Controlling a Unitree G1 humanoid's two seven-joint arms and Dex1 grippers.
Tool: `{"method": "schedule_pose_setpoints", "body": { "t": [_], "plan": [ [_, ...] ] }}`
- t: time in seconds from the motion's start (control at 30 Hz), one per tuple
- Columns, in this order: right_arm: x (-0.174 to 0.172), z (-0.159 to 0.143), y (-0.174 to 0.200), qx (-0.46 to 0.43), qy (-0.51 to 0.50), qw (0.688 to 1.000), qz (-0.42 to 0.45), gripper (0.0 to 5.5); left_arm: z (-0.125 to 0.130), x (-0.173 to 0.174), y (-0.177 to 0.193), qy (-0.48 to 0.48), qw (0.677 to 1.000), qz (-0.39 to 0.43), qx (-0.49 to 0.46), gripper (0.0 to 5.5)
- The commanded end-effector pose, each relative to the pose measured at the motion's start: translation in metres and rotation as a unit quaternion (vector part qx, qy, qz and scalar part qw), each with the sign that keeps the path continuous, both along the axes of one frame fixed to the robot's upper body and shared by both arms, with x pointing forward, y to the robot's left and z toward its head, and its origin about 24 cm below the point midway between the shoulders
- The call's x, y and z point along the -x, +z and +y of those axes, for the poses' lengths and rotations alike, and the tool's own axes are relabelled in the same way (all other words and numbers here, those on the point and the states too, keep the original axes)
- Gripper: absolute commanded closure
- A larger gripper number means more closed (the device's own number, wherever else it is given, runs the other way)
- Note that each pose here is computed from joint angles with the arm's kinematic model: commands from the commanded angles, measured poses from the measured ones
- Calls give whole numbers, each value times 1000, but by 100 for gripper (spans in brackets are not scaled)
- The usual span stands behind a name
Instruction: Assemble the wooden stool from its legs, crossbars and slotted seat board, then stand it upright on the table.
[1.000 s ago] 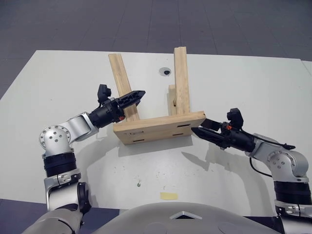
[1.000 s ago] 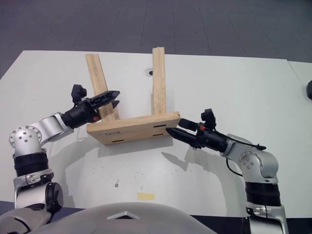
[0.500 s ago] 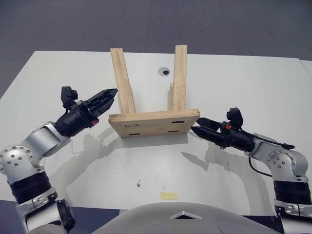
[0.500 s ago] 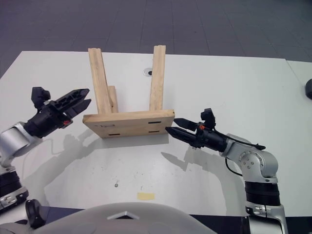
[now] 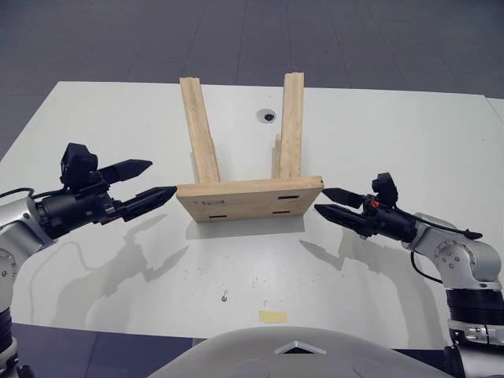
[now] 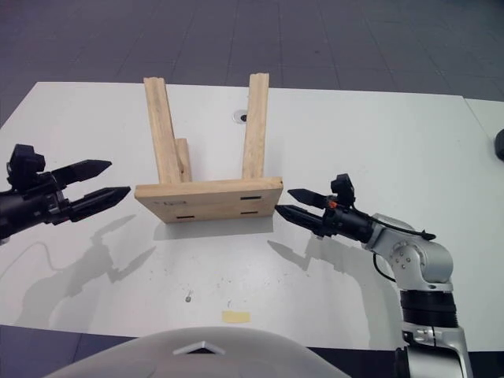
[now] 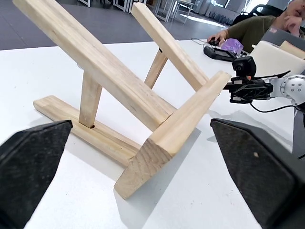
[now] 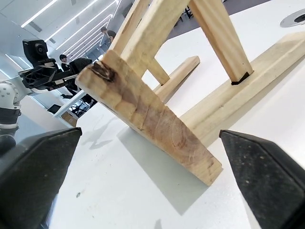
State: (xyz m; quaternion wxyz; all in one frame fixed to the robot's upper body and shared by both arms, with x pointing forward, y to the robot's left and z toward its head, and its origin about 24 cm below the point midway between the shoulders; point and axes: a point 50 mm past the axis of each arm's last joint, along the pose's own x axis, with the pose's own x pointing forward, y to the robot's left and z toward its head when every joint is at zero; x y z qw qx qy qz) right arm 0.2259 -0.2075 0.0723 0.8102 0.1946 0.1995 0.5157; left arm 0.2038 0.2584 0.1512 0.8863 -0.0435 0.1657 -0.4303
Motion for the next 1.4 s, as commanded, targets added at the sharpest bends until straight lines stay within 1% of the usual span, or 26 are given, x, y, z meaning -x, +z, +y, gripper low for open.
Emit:
{"method": "schedule_pose_setpoints", "body": {
  "t": [0.03,0.2,0.37,0.53,0.67,0.7,0.73,0.77,0.8,0.83,0.87,1.03,1.1,1.17,1.27,1.33,1.4],
  "plan": [
    [-19,6,2,66,54,995,-53,11,-21,-8,-26,-71,996,29,-48,10],
    [-35,15,2,79,94,989,-76,11,-32,-27,-48,-82,991,8,-101,10],
    [-40,21,0,50,106,992,-49,95,-32,-40,-58,-78,987,-27,-135,95],
    [-40,25,-4,29,103,994,-31,165,-30,-35,-73,-91,986,-4,-136,167],
    [-42,28,-5,7,91,996,-16,225,-28,-30,-86,-101,985,35,-137,231],
    [-41,29,-4,2,90,996,-12,243,-27,-29,-87,-103,985,46,-129,250],
    [-41,29,-4,-2,90,996,-7,253,-27,-28,-87,-104,986,55,-118,261],
    [-39,29,-5,-5,92,996,-2,259,-27,-27,-86,-105,987,63,-103,284],
    [-37,28,-5,-9,94,996,4,259,-29,-27,-80,-106,989,70,-79,295],
    [-36,28,-3,-15,93,996,8,259,-31,-28,-74,-104,990,71,-55,318],
    [-35,27,1,-28,93,995,10,259,-33,-29,-65,-103,992,70,-30,326],
    [-31,27,35,-136,65,988,15,271,-46,-33,-28,-90,989,55,106,331],
    [-27,31,47,-176,58,982,21,289,-54,-28,-22,-95,982,63,152,333],
    [-22,35,56,-209,45,977,20,314,-62,-19,-26,-95,979,81,160,336],
    [-19,35,71,-278,5,960,23,333,-73,-9,-30,-58,979,91,175,339],
    [-18,37,79,-317,-20,948,26,339,-81,-8,-25,-15,975,83,206,341],
    [-18,40,86,-348,-38,936,32,349,-89,-12,-13,27,964,71,256,341]
  ]
}}
